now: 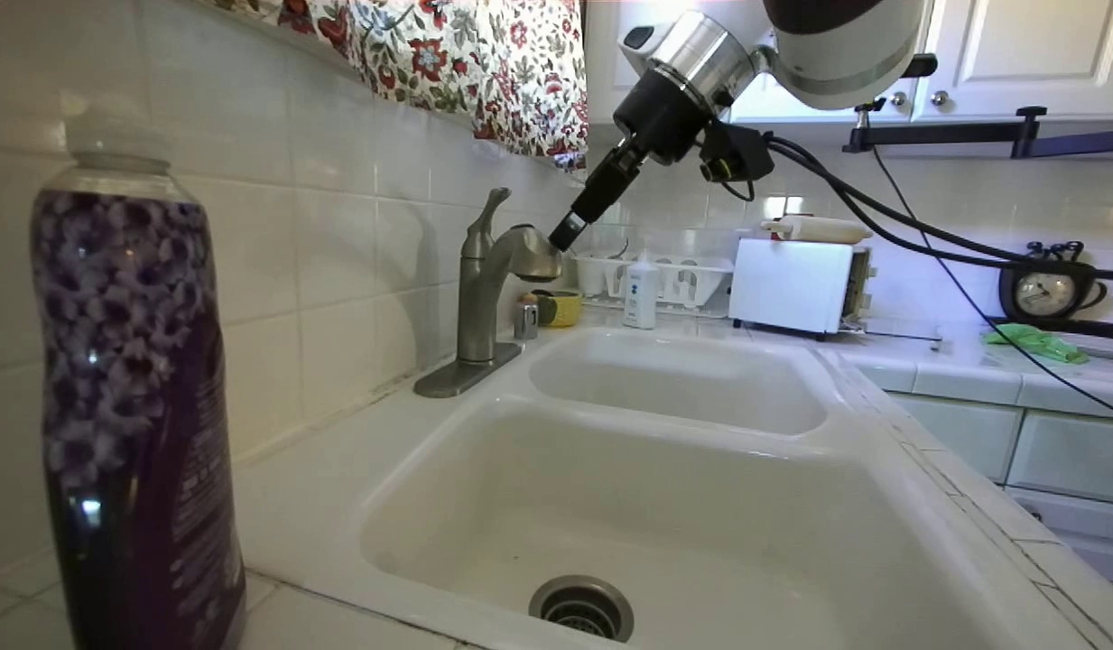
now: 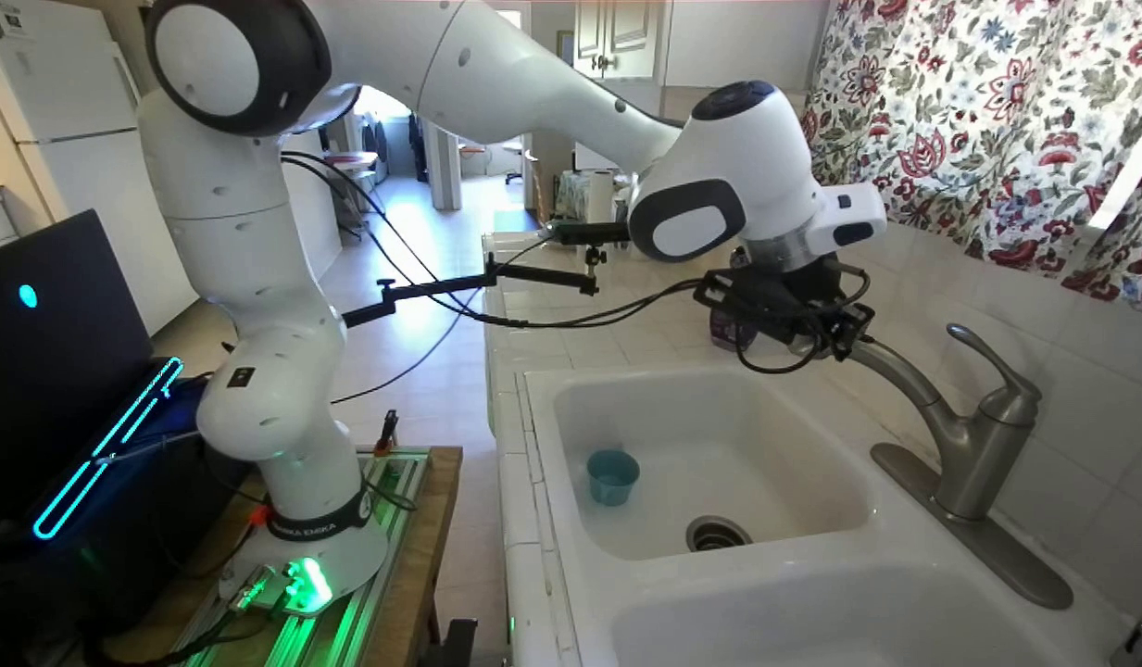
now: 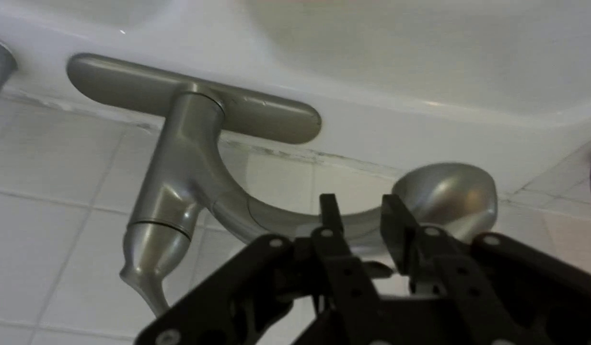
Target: Push the faucet to the left side of the sink.
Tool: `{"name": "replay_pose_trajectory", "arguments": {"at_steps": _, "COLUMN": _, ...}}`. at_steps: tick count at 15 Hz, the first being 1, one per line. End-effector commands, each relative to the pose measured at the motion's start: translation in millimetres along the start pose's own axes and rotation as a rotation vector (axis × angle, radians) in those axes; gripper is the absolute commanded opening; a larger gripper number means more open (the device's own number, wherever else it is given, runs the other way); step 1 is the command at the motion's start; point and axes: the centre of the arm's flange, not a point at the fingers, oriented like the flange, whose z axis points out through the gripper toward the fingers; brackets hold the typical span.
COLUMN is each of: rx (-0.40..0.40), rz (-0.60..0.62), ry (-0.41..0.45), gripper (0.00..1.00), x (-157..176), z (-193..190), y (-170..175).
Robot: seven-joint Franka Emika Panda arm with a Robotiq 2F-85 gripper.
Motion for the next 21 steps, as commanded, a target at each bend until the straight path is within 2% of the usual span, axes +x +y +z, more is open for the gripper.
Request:
{"name": "replay_pose_trajectory", "arguments": {"at_steps": 1, "rx": -0.082, "rz": 0.000, "ry": -0.157, "gripper": 0.60, "x": -28.3, "z": -31.8, "y": 15.0}}
{"name": "replay_pose_trajectory", "arguments": {"at_steps": 3, "rx": -0.140, "rz": -0.001, "ry": -0.260, "gripper": 0.74, "x": -53.9, "z": -49.9, "y": 30.9}}
{"name": "replay_pose_trajectory", "arguments": {"at_steps": 6, "rx": -0.194, "rz": 0.057, "ry": -0.410, "gripper": 0.96, "x": -75.0, "z": -84.8, "y": 47.8}}
{"name": "replay_pose_trajectory", "arguments": {"at_steps": 7, "rx": -0.214, "rz": 0.085, "ry": -0.461, "gripper": 0.99, "x": -77.8, "z": -98.4, "y": 51.0}}
{"name": "replay_pose_trajectory", "arguments": {"at_steps": 10, "rx": -0.275, "rz": 0.198, "ry": -0.582, "gripper": 1.00, "x": -78.9, "z": -139.3, "y": 56.3}}
{"name": "replay_pose_trajectory", "arguments": {"at_steps": 14, "rx": -0.296, "rz": 0.370, "ry": -0.658, "gripper": 1.00, "x": -65.7, "z": -187.6, "y": 55.1}}
{"name": "replay_pose_trajectory", "arguments": {"at_steps": 17, "rx": -0.326, "rz": 0.495, "ry": -0.626, "gripper": 1.00, "x": -46.3, "z": -215.0, "y": 51.4}}
{"name": "replay_pose_trajectory", "arguments": {"at_steps": 18, "rx": -0.355, "rz": 0.510, "ry": -0.614, "gripper": 1.00, "x": -42.1, "z": -219.7, "y": 49.5}}
{"name": "replay_pose_trajectory", "arguments": {"at_steps": 19, "rx": -0.321, "rz": 0.451, "ry": -0.616, "gripper": 1.00, "x": -57.2, "z": -209.0, "y": 52.6}}
{"name": "replay_pose_trajectory", "arguments": {"at_steps": 21, "rx": -0.337, "rz": 0.481, "ry": -0.600, "gripper": 1.00, "x": -49.3, "z": -217.3, "y": 49.6}}
